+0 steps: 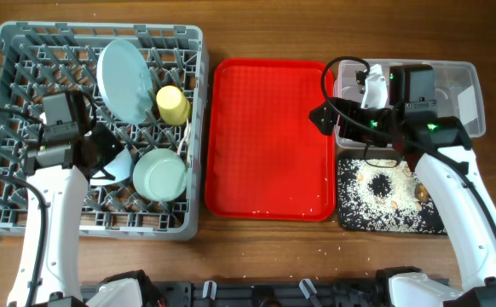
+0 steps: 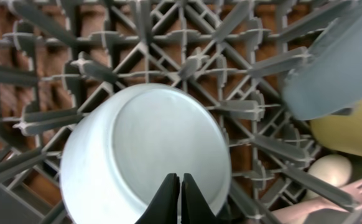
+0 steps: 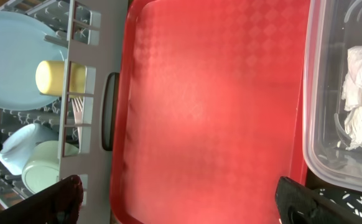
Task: Sort waste into correct bins and load items into the dishwasher rack
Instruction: 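Adjust the bowl upright in the rack and open the left gripper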
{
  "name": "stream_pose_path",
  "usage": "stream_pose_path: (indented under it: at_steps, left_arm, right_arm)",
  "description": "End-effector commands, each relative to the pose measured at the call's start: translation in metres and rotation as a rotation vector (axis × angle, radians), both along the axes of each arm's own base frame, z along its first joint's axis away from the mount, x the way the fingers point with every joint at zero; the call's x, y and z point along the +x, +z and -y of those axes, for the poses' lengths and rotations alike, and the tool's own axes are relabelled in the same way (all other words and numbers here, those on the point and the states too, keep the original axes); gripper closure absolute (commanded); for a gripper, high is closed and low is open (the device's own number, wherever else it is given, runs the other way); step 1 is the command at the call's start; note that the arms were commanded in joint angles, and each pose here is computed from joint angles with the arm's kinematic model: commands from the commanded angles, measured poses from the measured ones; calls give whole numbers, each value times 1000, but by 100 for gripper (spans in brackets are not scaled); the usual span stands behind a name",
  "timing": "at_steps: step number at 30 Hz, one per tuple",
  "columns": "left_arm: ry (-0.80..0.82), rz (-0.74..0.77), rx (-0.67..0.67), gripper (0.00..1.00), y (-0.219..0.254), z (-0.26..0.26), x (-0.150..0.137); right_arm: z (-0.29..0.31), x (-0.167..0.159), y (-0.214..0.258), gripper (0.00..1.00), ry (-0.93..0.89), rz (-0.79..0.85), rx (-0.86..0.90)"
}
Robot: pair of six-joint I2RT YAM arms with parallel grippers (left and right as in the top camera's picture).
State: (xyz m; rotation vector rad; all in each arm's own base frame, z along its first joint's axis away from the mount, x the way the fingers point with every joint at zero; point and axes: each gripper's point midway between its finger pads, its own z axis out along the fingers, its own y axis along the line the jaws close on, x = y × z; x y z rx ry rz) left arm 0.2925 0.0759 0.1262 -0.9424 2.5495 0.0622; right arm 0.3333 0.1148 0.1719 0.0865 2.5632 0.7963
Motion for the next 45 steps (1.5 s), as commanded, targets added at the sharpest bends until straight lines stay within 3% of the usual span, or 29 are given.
stream_pose_path:
  at_steps: [1, 7, 10, 12, 13, 14, 15, 16, 18, 19, 20, 21, 22, 45]
  left_arm:
    - [78, -77, 47, 96, -11, -11, -13]
    - [66, -175, 4, 96, -14, -1, -40]
    - [66, -92, 15, 92, 8, -1, -40]
    - [24, 68, -56, 84, 43, 15, -28]
    - [5, 128, -80, 41, 53, 21, -25]
    - [-13, 174, -102, 16, 63, 27, -25]
    - [-26, 203, -117, 0, 70, 32, -26]
    - [-39, 209, -140, 6, 72, 37, -30]
    - [-115, 195, -284, 86, 72, 66, -37]
    - [-141, 182, -332, 88, 71, 77, -40]
    - [-152, 168, -339, 78, 69, 81, -42]
    - [-167, 151, -337, 57, 66, 85, -42]
    - [-170, 146, -339, 0, 65, 86, -41]
    - [-165, 123, -345, 0, 60, 85, -40]
  right_arm:
    - [-4, 1, 4, 0, 6, 3, 19]
    - [-4, 1, 4, 0, 6, 3, 19]
    - [-4, 1, 4, 0, 7, 3, 19]
    - [-4, 1, 4, 0, 6, 3, 19]
    - [-4, 1, 4, 0, 7, 3, 19]
    - [-4, 1, 4, 0, 7, 3, 19]
    - [-4, 1, 4, 0, 6, 3, 19]
    - [-4, 1, 4, 0, 7, 3, 19]
    - [-4, 1, 4, 0, 7, 3, 19]
    - [-4, 1, 4, 0, 6, 3, 19]
    - [-4, 1, 4, 0, 7, 3, 19]
    - [-4, 1, 4, 0, 6, 3, 19]
    - [-4, 1, 4, 0, 7, 3, 19]
    - [-4, 3, -7, 0, 6, -30, 16]
